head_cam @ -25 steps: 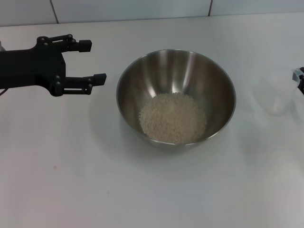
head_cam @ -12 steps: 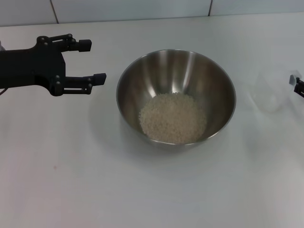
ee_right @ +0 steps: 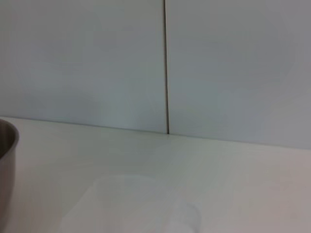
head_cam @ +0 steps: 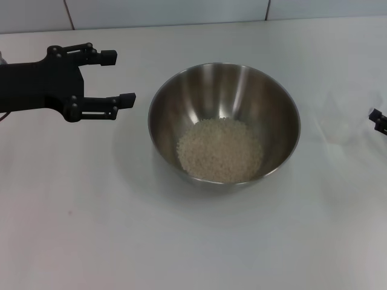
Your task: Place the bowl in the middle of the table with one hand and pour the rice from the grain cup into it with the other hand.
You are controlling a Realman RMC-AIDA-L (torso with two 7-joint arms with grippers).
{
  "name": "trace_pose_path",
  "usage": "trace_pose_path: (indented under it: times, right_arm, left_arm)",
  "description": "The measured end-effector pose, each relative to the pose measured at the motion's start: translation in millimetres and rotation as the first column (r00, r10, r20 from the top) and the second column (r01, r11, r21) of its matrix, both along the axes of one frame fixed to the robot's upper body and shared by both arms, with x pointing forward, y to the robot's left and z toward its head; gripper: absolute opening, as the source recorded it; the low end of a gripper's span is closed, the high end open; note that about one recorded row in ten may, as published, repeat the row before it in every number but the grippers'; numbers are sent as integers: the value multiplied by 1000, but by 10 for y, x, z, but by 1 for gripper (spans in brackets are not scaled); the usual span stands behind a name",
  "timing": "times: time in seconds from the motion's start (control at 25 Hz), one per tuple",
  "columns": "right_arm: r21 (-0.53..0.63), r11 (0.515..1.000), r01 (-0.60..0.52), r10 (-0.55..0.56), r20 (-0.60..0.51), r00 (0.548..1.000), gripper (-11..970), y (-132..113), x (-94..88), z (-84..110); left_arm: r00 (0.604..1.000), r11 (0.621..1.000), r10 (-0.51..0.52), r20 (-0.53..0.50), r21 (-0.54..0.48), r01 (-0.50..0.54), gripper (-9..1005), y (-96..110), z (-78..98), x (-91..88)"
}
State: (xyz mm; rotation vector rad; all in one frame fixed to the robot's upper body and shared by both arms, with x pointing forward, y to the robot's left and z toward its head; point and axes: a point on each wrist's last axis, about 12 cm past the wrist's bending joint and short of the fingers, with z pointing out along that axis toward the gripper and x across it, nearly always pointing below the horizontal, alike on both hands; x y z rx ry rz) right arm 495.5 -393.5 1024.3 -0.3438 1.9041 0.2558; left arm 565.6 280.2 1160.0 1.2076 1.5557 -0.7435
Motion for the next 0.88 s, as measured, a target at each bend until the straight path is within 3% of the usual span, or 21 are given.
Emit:
trace_pose_path:
  times: [0.36,0.44,0.48,0.52,0.6,0.68,0.8,0.88]
  right_arm:
    - [101,994,-28,15,124,992,745,-37,-459,124]
    - [173,981,-87,56,181,982,745,-45,-593,277]
    - [235,956,-179,126,224,966,745,-46,-681,458]
    - [235,956,-179,126,224,966,745,-46,-681,458]
    - [265,920,-289,228,238,944,746,-59,-731,646]
    - [279,869,-408,378,157,913,746,-92,-684,843]
    - [286,848,-446,444,76,893,746,-128,-605,952]
    - [287,828,-482,514,-44,856,746,-183,-491,1152]
  left_arm:
    - [1000,1000,-2,-12,-8,1,842,-11,-12,-15]
    - [1000,1000,-7,-17,-14,7,842,-8,-14,-31]
    - [1000,1000,-17,-19,-22,17,842,1,-6,-50]
    - [1000,1000,-17,-19,-22,17,842,1,-6,-50]
    - [999,999,-32,-22,-26,32,842,4,5,-68]
    - [999,999,-46,-28,-24,46,842,0,0,-86]
    - [998,998,-58,-34,-20,57,842,1,-8,-104]
    - [995,996,-89,-48,-25,88,842,37,5,-164]
